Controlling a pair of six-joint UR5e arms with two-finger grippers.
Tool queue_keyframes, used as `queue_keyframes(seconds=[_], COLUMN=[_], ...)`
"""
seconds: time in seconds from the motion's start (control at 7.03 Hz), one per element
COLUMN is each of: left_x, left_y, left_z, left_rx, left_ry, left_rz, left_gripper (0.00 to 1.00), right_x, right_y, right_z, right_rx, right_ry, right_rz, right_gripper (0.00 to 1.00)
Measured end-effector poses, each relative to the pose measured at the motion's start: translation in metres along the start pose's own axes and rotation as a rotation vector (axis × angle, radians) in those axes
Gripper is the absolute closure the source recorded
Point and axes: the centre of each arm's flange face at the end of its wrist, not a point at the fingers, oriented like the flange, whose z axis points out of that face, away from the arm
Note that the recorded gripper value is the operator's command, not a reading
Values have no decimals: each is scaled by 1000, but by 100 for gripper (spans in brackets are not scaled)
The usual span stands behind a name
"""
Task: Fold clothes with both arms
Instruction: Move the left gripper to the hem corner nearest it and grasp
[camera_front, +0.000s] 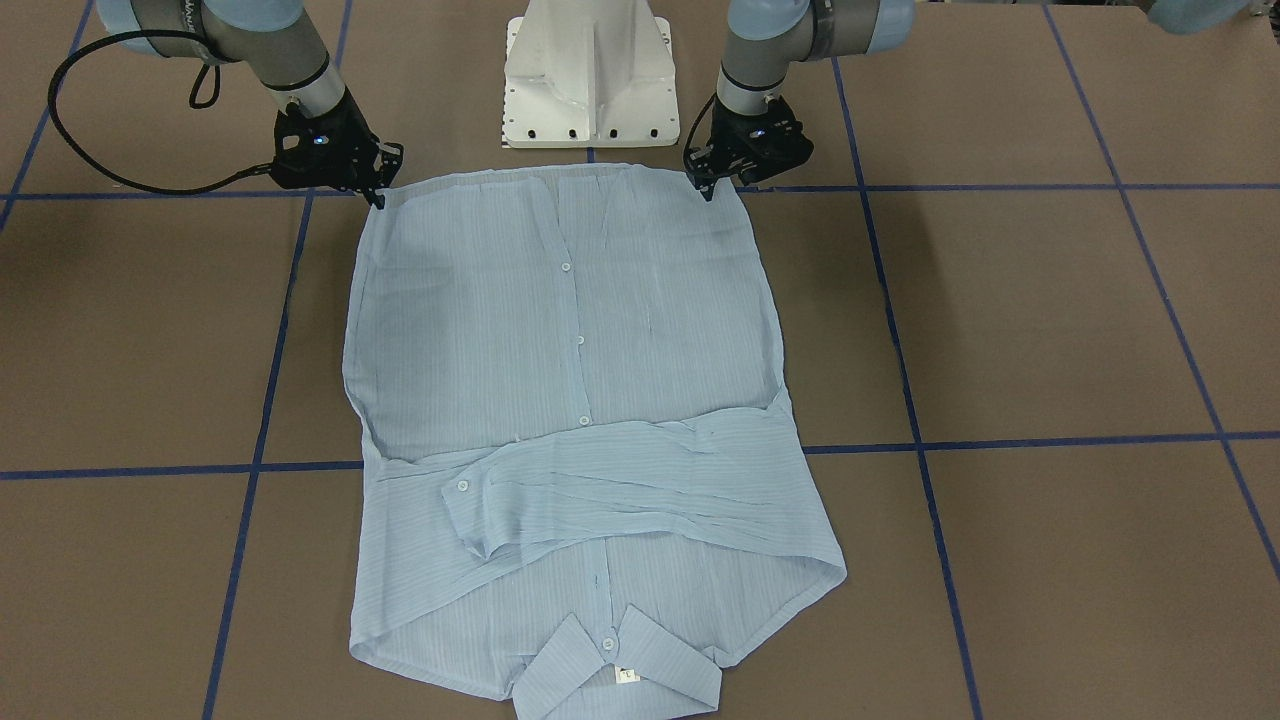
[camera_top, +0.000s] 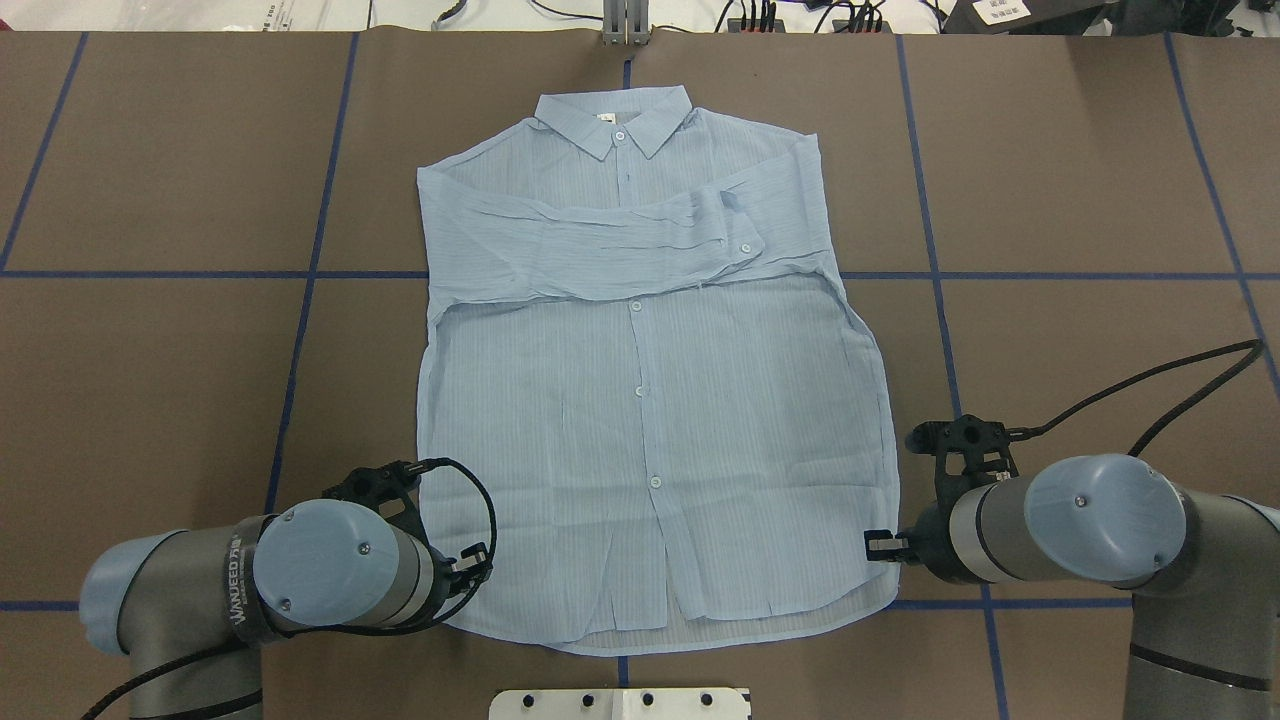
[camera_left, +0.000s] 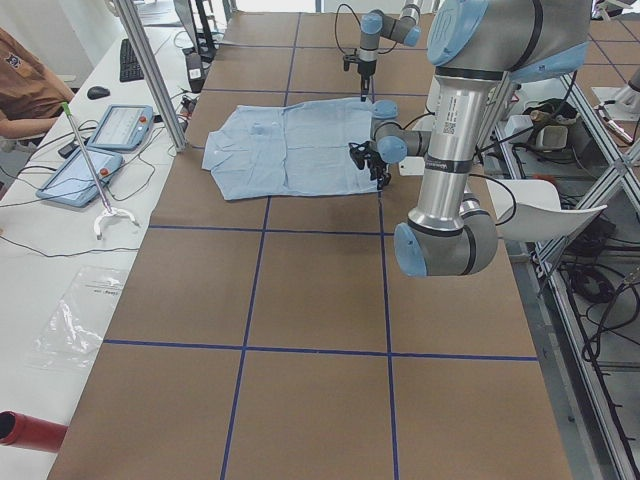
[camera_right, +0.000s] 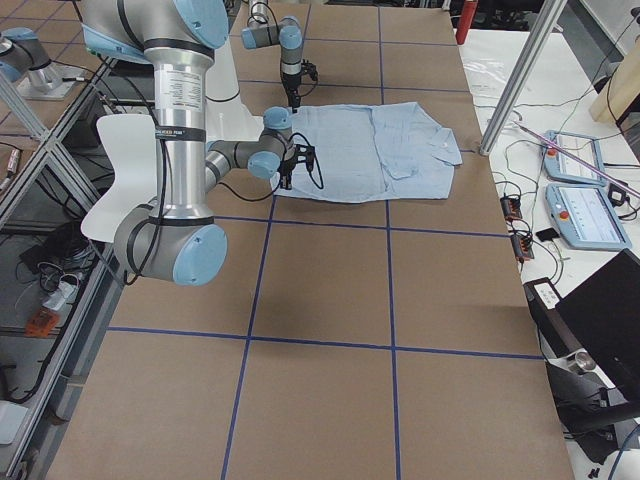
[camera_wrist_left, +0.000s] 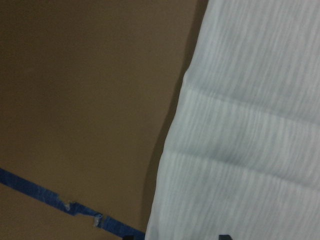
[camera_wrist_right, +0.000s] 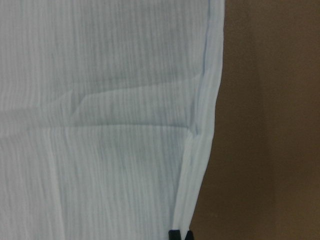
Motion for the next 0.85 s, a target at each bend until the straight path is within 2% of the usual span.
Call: queue_keyframes(seconds=[0.14, 0.43, 0.57, 0.85], left_x=[-1, -2, -2, -2], left_y=[1, 1, 1, 0], left_z=[3, 6, 7, 7], left_rx=[0, 1, 2, 2], left_ry=[-5, -12, -13, -13], left_rz=[2, 3, 2, 2], left_gripper=[52, 60, 67, 100], right_x=[0, 0, 1, 1], right_y=[0, -1, -1, -2], right_z=[0, 1, 1, 1], right_rx=[0, 1, 1, 4], right_ry=[0, 1, 2, 3], right_rz=[0, 0, 0, 1], right_gripper=[100, 100, 100, 100])
